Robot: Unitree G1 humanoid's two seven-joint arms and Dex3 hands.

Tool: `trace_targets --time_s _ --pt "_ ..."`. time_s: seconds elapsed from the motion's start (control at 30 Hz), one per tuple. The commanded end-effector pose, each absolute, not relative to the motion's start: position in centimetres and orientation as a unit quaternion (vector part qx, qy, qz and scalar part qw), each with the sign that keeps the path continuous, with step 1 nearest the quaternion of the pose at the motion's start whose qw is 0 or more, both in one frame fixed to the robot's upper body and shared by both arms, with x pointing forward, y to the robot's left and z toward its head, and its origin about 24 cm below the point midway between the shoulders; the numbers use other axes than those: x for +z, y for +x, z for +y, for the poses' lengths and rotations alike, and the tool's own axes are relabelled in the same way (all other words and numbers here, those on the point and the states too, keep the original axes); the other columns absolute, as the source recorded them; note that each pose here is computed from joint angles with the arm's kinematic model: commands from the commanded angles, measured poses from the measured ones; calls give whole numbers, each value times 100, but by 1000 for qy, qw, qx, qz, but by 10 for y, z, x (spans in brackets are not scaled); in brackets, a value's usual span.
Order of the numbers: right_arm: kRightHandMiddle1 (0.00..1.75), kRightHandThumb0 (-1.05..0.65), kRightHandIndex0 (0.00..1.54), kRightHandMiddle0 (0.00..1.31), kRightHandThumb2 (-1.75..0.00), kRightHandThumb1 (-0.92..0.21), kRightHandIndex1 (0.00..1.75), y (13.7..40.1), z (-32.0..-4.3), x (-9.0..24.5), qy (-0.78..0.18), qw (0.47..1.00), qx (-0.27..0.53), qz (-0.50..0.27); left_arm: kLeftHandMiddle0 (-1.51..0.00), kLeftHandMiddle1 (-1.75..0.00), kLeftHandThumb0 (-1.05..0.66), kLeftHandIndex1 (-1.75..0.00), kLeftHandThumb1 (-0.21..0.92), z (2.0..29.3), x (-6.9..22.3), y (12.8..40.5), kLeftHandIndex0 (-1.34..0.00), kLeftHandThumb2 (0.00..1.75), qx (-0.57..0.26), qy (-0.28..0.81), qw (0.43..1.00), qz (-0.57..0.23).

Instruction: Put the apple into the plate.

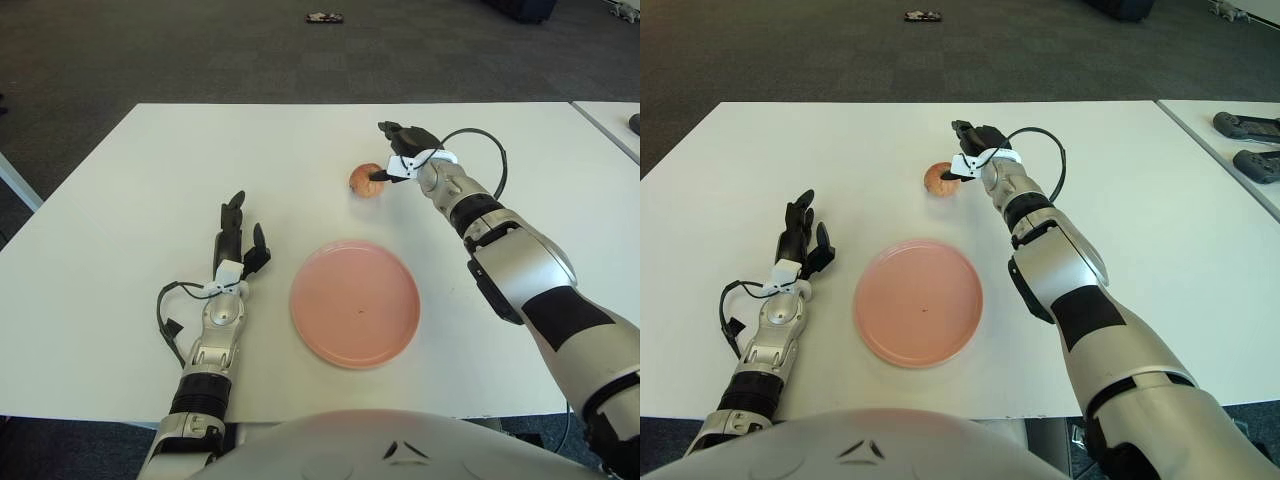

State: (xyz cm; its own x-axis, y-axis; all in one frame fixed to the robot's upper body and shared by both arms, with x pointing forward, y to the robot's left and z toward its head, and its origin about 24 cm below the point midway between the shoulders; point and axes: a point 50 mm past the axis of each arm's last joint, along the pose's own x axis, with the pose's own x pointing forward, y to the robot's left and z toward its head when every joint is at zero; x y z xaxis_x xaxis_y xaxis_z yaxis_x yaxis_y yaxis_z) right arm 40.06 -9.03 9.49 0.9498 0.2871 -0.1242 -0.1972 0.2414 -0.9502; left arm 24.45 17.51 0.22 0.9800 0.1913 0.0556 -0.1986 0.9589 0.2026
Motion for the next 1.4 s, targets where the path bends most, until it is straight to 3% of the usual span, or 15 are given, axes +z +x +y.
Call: trace_targets --time_s 0.0,0.5,1.37 --pt "0 -105 0 0 -27 -92 0 398 -89 88 -604 779 165 -25 -23 -6 -85 -60 92 175 2 244 0 92 103 106 989 -20" --pt "0 -105 0 0 -19 -92 0 386 -78 62 -637 744 203 9 -24 -6 -86 -62 92 175 2 241 0 91 110 105 988 -19" --pt "0 -105 0 0 -8 -92 0 383 -68 57 -645 732 217 11 -22 -6 -84 -58 92 170 2 241 0 92 107 102 989 -21"
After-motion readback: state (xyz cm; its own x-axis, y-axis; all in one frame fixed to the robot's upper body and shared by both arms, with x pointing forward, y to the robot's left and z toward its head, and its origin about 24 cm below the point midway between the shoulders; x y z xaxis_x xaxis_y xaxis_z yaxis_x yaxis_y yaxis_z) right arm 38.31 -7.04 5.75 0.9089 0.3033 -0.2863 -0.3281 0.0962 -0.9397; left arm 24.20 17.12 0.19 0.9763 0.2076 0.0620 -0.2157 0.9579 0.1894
